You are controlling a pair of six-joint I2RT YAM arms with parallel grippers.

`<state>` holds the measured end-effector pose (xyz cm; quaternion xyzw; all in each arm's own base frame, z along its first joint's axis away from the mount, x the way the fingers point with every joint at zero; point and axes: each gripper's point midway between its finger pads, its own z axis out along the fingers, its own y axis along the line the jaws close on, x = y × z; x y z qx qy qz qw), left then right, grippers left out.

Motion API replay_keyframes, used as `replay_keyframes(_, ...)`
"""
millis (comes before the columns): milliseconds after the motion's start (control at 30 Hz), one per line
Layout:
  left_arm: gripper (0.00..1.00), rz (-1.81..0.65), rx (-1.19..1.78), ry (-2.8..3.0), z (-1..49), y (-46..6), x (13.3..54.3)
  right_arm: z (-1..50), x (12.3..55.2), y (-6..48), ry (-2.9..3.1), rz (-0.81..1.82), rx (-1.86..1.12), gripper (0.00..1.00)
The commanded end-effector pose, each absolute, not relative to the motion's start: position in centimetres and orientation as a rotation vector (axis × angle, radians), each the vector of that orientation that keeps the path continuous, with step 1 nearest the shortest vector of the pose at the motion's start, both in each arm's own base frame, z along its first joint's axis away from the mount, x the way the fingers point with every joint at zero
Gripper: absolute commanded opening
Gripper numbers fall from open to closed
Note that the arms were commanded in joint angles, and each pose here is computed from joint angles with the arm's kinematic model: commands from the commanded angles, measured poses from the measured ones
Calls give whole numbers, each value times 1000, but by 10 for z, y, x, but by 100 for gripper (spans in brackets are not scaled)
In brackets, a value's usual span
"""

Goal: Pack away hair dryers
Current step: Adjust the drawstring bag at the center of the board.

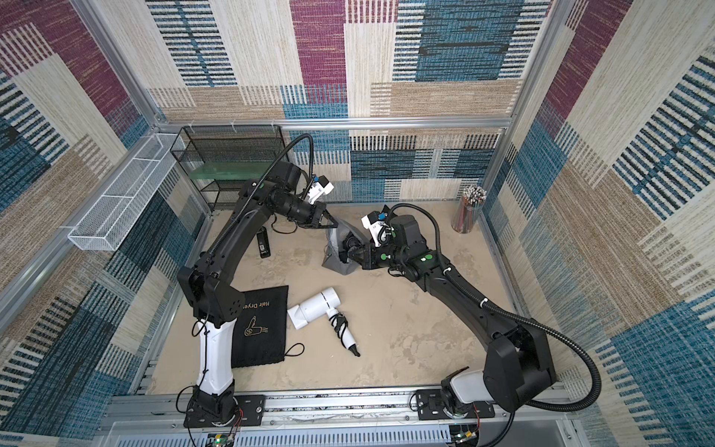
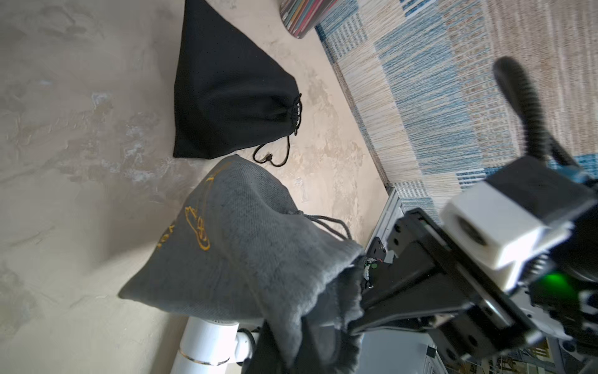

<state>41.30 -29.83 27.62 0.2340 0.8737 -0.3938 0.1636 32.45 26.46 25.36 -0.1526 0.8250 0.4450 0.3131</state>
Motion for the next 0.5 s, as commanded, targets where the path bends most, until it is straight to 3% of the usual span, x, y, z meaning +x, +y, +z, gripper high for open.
replay_keyframes(0,0,-1108,738,2470,273,-298,412,269,334,263,2096,1150,-375,0)
replay_keyframes(333,0,-1245,778,2495,256,-305,399,241,331,266,2140,1154,-323,0)
replay_keyframes(467,14,-1267,809,2501,250,-306,394,237,328,265,2144,1143,-310,0)
